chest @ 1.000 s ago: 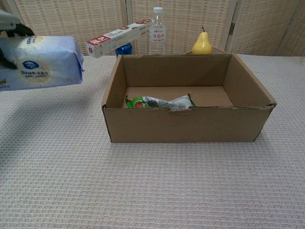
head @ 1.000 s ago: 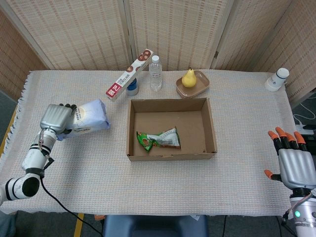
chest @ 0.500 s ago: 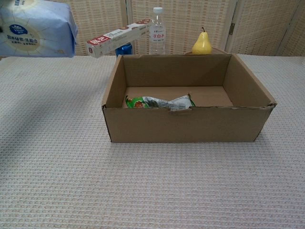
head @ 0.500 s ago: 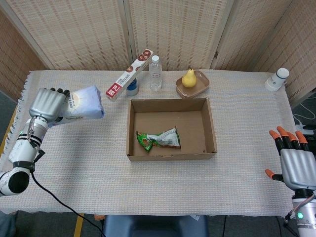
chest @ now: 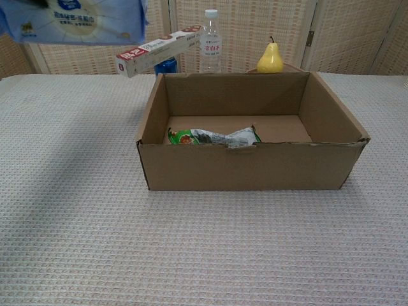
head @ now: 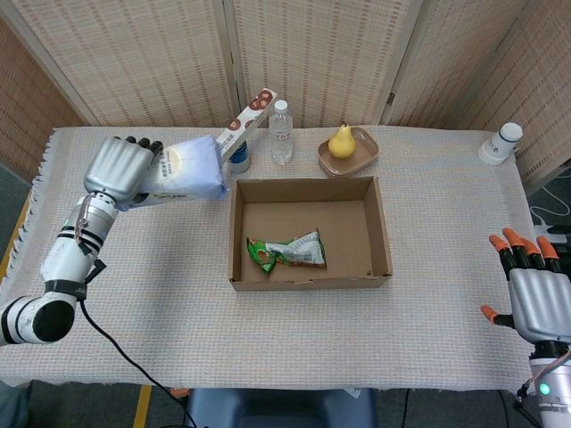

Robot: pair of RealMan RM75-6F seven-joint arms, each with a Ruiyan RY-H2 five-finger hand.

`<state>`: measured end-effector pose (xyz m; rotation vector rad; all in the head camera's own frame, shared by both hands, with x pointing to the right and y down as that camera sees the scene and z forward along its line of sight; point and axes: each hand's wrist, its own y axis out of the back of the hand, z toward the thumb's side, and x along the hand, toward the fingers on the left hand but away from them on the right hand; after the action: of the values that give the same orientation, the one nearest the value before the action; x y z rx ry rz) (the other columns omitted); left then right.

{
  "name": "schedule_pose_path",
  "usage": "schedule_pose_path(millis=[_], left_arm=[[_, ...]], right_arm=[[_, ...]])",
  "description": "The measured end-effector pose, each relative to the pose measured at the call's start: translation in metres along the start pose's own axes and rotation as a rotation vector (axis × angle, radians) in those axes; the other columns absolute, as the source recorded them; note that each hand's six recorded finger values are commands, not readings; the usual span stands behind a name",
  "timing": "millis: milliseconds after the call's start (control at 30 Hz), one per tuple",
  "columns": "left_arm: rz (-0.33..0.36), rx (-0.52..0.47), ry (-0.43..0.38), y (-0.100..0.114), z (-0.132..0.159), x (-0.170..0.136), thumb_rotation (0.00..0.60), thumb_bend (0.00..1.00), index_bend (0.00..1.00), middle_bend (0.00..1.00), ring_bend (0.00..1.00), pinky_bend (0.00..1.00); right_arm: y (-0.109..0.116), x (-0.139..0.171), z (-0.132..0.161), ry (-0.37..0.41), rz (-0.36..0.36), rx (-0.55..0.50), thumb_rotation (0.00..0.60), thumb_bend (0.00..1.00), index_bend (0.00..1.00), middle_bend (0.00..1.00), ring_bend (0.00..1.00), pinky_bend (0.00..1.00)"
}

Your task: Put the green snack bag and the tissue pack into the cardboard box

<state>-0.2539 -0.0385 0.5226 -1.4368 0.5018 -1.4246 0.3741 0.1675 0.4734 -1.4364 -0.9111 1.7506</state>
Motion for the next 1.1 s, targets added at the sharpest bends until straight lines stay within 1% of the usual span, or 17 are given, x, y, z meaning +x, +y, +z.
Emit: schedule_pose_path(millis=[67, 167, 367, 500, 667, 767, 867, 1033, 1100], left_arm=[[0.030, -0.050, -0.043, 0.009, 0.023, 0.004, 0.600, 0.42, 0.80, 0.92, 0.77, 0.85], [0.052, -0.109, -0.099, 0.018, 0.053, 0.009, 0.600, 0.43, 0.81, 0.92, 0.77, 0.85], [0.044, -0.214, -0.151, 0.030, 0.097, 0.018, 0.600, 0.44, 0.81, 0.92, 0.77, 0.85], [0.031, -0.294, -0.174, 0.028, 0.128, 0.018, 0.600, 0.44, 0.81, 0.92, 0.77, 0.85], [0.041, -0.374, -0.203, 0.019, 0.165, 0.016, 0.600, 0.44, 0.81, 0.92, 0.77, 0.85], [0.072, -0.406, -0.215, 0.018, 0.181, 0.019, 0.600, 0.44, 0.81, 0.92, 0.77, 0.85], [0.091, -0.443, -0.205, 0.015, 0.189, 0.024, 0.600, 0.44, 0.81, 0.92, 0.77, 0.85], [0.078, -0.511, -0.175, 0.009, 0.200, 0.030, 0.600, 0.44, 0.81, 0.92, 0.77, 0.85], [0.075, -0.533, -0.164, 0.005, 0.205, 0.033, 0.600, 0.42, 0.79, 0.90, 0.76, 0.84]], right_arm=[[0.000, 0.000, 0.000, -0.002, 0.001, -0.001, 0.600, 0.02, 0.13, 0.04, 0.00, 0.00], [0.000, -0.001, -0.001, -0.006, 0.004, -0.002, 0.600, 0.02, 0.13, 0.04, 0.00, 0.00], [0.001, -0.002, -0.003, -0.014, 0.006, -0.007, 0.600, 0.02, 0.13, 0.04, 0.00, 0.00], [0.001, -0.003, -0.005, -0.019, 0.011, -0.008, 0.600, 0.02, 0.13, 0.04, 0.00, 0.00], [0.001, -0.003, -0.006, -0.025, 0.013, -0.011, 0.600, 0.02, 0.13, 0.04, 0.00, 0.00], [0.001, -0.003, -0.007, -0.028, 0.014, -0.012, 0.600, 0.02, 0.13, 0.04, 0.00, 0.00], [0.001, -0.003, -0.008, -0.033, 0.017, -0.012, 0.600, 0.02, 0.13, 0.04, 0.00, 0.00], [0.000, -0.004, -0.011, -0.042, 0.022, -0.012, 0.600, 0.02, 0.13, 0.04, 0.00, 0.00], [0.001, -0.005, -0.012, -0.044, 0.020, -0.012, 0.600, 0.02, 0.13, 0.04, 0.00, 0.00]])
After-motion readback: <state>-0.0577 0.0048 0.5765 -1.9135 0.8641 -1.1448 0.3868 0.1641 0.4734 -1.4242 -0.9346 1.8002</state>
